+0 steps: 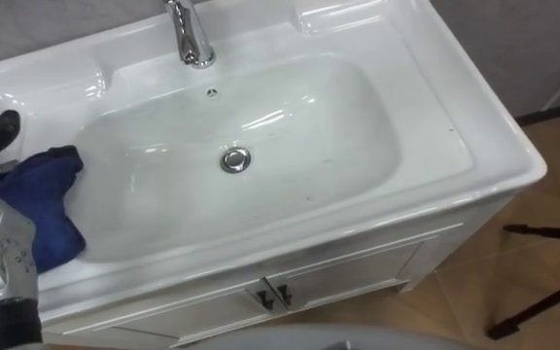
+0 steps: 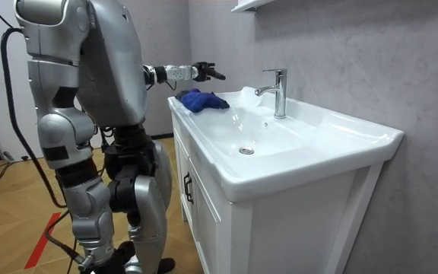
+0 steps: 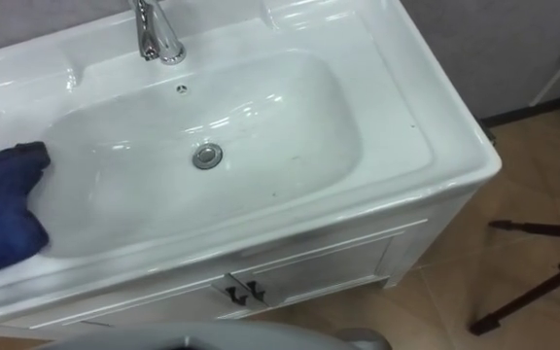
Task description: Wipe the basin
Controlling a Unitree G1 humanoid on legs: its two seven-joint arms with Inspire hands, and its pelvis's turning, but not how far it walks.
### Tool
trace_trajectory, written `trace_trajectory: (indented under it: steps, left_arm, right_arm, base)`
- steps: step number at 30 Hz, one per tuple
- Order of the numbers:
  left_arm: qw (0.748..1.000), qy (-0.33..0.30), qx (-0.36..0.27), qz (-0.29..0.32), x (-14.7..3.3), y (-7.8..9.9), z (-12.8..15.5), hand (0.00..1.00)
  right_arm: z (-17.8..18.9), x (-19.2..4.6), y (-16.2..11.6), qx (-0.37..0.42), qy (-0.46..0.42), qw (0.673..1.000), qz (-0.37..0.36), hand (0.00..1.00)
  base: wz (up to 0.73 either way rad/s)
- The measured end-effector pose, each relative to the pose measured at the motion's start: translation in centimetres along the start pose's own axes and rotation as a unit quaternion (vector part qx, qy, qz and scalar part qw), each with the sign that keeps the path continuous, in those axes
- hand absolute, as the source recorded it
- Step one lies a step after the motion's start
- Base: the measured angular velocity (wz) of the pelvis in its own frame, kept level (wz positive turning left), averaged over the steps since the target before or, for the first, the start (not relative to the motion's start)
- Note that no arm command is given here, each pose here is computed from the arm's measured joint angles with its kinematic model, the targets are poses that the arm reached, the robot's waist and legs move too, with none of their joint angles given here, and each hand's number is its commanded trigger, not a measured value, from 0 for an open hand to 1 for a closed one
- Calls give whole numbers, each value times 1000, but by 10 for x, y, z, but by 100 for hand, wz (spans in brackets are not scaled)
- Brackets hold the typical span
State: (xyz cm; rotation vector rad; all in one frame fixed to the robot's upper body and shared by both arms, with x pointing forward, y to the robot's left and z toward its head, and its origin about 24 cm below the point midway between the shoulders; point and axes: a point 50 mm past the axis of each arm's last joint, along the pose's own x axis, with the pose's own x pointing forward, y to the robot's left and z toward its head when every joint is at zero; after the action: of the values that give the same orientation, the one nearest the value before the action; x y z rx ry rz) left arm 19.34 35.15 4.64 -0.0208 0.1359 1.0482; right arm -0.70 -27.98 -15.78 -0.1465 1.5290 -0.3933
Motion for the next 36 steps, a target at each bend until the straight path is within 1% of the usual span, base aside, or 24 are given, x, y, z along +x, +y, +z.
trace_trajectory:
  steps: [7,12,14,18,20,24,26,27,29,31,33,35,36]
  left_arm:
    - [998,-29,-22,56,1,8,13,0]
    - [993,-43,-25,110,9,26,22,0]
    - [990,-52,-19,132,16,38,28,0]
    - [986,-46,-10,159,22,53,26,0]
    - [982,-26,-1,186,24,67,17,0]
    - [975,4,26,220,22,88,0,0]
    - [966,27,38,256,20,109,-12,0]
    - [964,35,39,262,20,113,-15,0]
    - [955,64,42,286,14,133,-28,0]
    - [949,89,43,300,10,144,-38,0]
    - [937,122,44,324,7,157,-51,0]
    - [917,165,75,356,-6,181,-71,0]
    - [913,173,80,361,-9,185,-74,0]
  right_arm:
    - [3,0,3,10,-9,1000,1,0]
    - [1,0,2,18,-3,1000,-2,0]
    - [-2,0,1,15,1,1000,-2,0]
    - [-4,0,0,14,3,1000,-4,0]
    - [-3,0,-2,8,2,1000,-8,0]
    - [-5,0,-11,6,1,1000,-18,0]
    - [-4,0,-16,2,-1,1000,-24,0]
    - [-3,-1,-17,0,-3,1000,-25,0]
    - [5,-1,-16,0,-20,1000,-23,0]
    - [10,-1,-15,-1,-29,999,-21,0]
    - [12,-1,-15,-1,-32,999,-18,0]
    - [14,-2,-15,0,-35,999,-17,0]
    - [15,-2,-15,0,-35,999,-17,0]
  base:
    - [-1]
    - [1]
    - [5]
    - [14]
    - [17]
    - [10]
    - [17]
    - [14]
    - [18]
    - [9]
    - [17]
    - [17]
    - [7]
